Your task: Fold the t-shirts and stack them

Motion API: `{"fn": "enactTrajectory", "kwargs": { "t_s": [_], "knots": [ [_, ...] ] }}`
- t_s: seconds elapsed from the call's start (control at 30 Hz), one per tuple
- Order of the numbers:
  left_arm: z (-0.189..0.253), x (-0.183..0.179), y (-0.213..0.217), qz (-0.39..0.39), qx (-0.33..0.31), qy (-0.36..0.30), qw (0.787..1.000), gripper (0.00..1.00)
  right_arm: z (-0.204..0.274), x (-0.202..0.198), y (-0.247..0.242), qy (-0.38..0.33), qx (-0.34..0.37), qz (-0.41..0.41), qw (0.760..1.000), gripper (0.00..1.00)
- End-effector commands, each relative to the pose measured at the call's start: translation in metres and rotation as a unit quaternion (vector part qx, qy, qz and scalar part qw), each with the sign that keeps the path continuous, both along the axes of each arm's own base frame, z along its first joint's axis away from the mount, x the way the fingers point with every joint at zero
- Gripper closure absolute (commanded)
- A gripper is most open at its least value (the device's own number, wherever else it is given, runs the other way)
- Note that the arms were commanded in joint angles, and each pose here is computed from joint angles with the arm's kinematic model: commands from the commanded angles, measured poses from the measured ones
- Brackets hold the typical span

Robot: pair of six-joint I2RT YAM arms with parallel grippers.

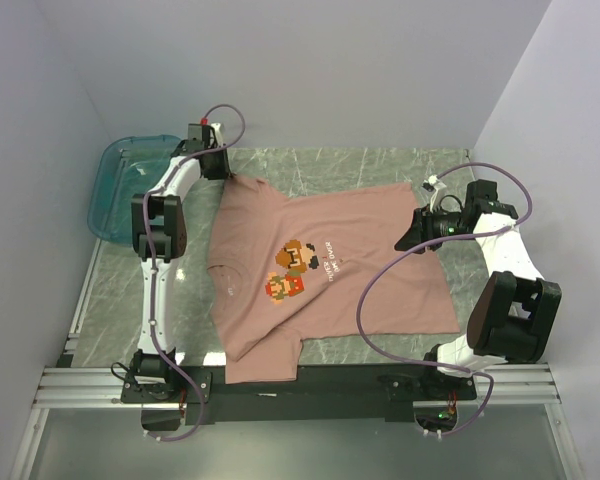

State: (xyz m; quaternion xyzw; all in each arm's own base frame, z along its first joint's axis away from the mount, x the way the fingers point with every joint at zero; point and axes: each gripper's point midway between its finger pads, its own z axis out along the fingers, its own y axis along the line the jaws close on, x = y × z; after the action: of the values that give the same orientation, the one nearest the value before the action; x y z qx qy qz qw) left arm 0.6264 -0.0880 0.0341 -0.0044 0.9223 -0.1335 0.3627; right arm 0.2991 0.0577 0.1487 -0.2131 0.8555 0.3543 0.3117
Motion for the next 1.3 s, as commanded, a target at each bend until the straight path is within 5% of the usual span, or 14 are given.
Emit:
{"fn": "enactTrajectory", "kwargs": {
  "t_s": [0.0,0.17,0.33,0.6,0.77,1.0,1.27],
  "knots": [
    [0.000,0.001,-0.004,0.006,0.010,0.007,1.000,0.72,0.015,0.007,-0.001,-0.025,0.007,0.007,1.000,0.44],
    [-0.006,-0.002,-0.002,0.019,0.044,0.017,0.999,0.78,0.020,0.006,0.000,-0.031,0.010,0.008,0.999,0.44],
    [-0.004,-0.002,-0.006,0.017,0.059,0.010,0.998,1.00,0.021,0.005,-0.001,-0.032,0.012,0.008,0.999,0.44],
    [0.093,-0.002,-0.014,0.007,0.024,-0.096,0.995,1.00,0.022,0.005,-0.003,-0.035,0.010,0.003,0.999,0.44],
    [0.137,-0.032,-0.007,0.011,0.005,-0.136,0.991,1.00,0.019,0.012,-0.008,-0.030,0.000,-0.009,1.000,0.44],
    [0.128,-0.053,-0.001,0.011,-0.033,-0.115,0.993,1.00,0.019,0.074,-0.028,-0.023,-0.044,-0.073,0.996,0.44],
    [0.122,-0.053,-0.009,-0.003,-0.053,-0.106,0.993,1.00,0.001,0.205,-0.072,0.040,-0.054,-0.217,0.974,0.52]
  ]
}}
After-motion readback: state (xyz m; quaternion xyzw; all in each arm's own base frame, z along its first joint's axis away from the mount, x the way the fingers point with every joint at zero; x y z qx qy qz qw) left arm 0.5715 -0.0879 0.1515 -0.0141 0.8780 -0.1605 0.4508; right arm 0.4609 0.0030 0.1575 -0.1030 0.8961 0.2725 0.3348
